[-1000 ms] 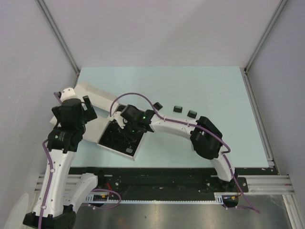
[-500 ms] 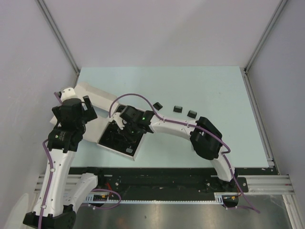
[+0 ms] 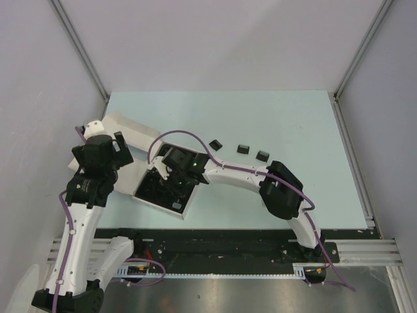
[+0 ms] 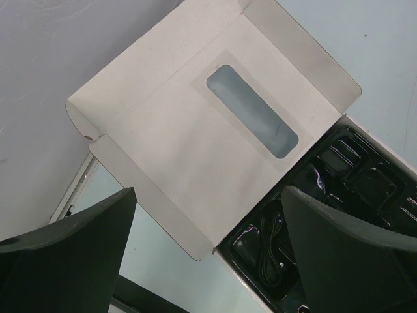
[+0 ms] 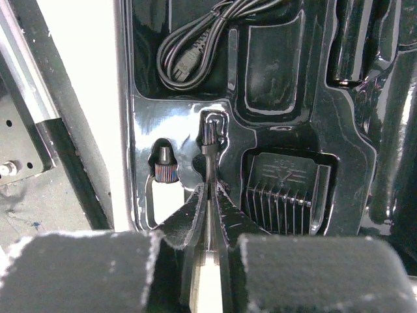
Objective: Sort the hair-cutting tools
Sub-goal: Place the haircut tool in the storage box.
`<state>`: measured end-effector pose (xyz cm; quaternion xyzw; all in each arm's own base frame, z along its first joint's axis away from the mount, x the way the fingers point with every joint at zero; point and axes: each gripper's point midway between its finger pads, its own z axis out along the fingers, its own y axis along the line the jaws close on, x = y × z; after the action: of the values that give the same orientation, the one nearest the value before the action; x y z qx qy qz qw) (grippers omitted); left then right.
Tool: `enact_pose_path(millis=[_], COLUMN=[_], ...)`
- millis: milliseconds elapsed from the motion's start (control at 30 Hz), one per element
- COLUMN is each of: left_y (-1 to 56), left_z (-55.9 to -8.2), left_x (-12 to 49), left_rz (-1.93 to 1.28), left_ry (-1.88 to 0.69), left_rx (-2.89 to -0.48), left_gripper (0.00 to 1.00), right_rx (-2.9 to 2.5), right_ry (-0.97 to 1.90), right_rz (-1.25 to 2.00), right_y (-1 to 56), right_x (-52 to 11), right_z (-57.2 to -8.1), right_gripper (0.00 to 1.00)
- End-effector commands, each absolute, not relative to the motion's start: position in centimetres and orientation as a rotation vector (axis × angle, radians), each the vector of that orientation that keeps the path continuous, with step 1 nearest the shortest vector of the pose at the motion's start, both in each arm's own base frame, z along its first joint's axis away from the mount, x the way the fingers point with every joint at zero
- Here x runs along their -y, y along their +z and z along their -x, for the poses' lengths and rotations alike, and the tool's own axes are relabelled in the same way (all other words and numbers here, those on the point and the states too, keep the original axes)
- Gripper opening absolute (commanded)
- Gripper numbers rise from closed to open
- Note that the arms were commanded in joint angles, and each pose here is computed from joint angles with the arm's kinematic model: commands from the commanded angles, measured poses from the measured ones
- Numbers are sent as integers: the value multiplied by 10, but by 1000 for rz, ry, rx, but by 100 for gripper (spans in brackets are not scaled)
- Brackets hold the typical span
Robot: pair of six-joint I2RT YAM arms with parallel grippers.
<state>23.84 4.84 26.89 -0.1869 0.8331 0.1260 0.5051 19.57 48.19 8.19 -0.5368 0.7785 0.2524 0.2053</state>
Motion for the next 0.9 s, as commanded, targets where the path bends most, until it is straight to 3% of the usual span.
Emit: enact_pose_path(millis=[0,233,600,700,800,867], left_y=[273,273,269,264,260,258], left_z=[-239,-239,-241,-243,-244,-246], left_x=[-53,-53,-47,-38,-34,-32], left_rz=[478,477,457,429,416,410], left_ry=[313,315,278,227,208,199], left_rx=[-1986,-1984,-2003,-2029,-2045,-2054], left_gripper=[100,100,100,100,100,100], right_rx=[-2158,-2152,-2106,-2122,-2116,-2105], right_ry=[685,689,679,683,709,737], right_rz=[1486,1439,1337,1336,1337,1341], right_y=[86,90,119,117,117,119], right_x=[-484,-488,-483,-477,-474,-474], right_z=[-198,-202,-212,-209,-204,-201], right_gripper=[9,30,36,34,19,14])
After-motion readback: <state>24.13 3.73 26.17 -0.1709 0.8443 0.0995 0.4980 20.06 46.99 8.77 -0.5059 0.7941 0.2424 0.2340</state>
